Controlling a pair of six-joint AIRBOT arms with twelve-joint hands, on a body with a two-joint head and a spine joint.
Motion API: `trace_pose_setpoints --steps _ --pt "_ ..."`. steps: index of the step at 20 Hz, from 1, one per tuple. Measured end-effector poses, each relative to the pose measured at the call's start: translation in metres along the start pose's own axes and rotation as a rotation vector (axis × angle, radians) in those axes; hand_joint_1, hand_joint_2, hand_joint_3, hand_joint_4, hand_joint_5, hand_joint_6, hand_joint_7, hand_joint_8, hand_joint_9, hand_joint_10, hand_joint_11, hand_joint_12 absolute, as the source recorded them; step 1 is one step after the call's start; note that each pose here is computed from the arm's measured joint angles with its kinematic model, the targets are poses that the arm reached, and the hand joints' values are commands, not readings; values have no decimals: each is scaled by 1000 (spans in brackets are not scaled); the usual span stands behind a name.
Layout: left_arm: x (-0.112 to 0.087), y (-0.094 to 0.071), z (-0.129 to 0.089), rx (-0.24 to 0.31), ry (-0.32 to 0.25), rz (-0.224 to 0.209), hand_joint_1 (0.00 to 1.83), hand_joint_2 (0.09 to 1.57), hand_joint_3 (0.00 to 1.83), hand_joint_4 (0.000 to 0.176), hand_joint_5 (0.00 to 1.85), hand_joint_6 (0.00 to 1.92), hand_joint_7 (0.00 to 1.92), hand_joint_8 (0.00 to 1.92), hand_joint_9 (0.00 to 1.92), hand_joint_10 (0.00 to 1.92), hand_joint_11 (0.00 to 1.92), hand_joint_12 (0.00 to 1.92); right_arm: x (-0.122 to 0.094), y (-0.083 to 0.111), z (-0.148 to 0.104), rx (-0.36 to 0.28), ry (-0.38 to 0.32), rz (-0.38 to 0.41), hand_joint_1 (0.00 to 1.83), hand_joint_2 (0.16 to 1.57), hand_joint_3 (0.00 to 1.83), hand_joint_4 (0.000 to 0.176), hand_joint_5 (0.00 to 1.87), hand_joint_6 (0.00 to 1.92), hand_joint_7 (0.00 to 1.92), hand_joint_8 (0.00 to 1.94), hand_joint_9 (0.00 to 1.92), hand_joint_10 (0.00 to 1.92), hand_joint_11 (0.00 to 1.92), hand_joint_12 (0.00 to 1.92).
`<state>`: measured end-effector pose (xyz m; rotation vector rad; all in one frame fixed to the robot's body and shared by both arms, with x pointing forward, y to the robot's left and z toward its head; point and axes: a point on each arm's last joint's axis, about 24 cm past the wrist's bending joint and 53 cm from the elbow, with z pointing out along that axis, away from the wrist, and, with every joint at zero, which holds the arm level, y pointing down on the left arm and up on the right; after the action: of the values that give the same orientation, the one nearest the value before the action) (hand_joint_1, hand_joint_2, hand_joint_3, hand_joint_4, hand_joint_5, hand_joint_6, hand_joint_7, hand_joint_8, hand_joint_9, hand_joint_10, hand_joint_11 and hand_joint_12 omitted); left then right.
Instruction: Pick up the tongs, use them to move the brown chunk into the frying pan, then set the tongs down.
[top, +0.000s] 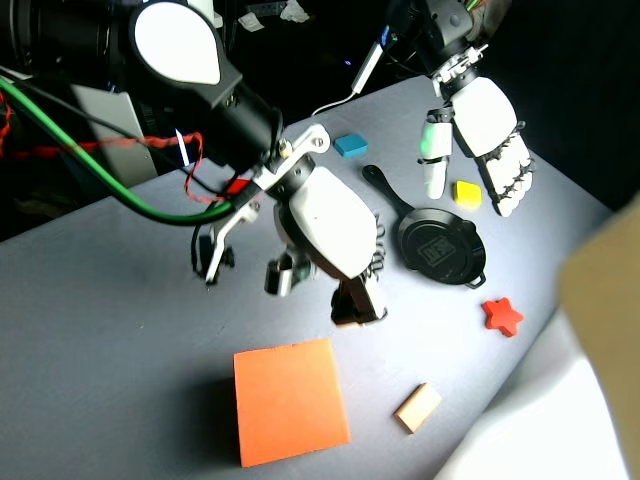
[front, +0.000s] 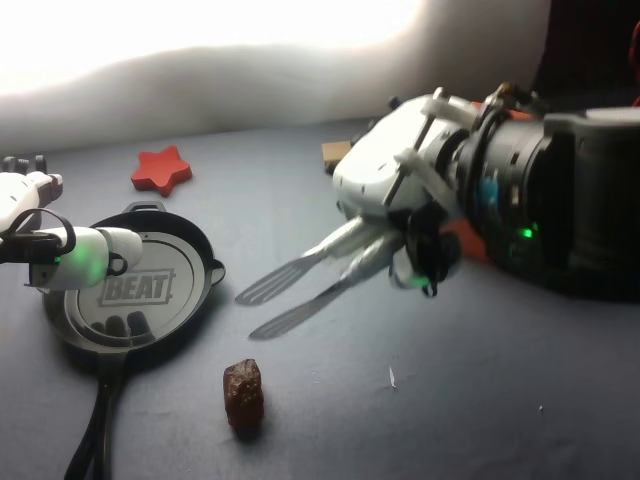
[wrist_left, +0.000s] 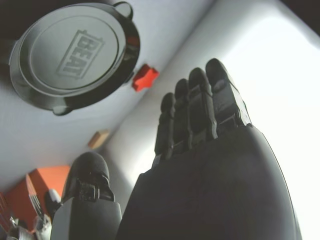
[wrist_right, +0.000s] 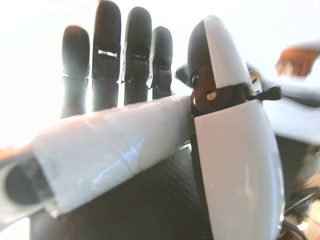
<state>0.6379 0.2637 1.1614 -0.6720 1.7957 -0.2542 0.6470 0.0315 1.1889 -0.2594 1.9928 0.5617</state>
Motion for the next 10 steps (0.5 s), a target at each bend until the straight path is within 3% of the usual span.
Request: trace_pose_setpoints --steps 4,6,10 --pt "-1 1 0 -5 -4 0 0 1208 0 0 78 1 89 3 80 4 0 151 11 18 -5 -7 20 21 1045 1149 0 0 926 98 1003 0 910 177 422 1394" --pt "0 3 0 -9 -2 2 0 1209 1 0 100 5 108 4 109 9 0 281 16 24 -5 -3 29 34 1043 1150 0 0 928 93 1000 3 907 176 424 1398" --pt "0 3 0 -8 -3 1 0 1210 1 0 79 1 103 1 105 2 0 222 19 19 -5 36 34 94 1063 1140 0 0 937 77 1006 5 918 176 445 1378"
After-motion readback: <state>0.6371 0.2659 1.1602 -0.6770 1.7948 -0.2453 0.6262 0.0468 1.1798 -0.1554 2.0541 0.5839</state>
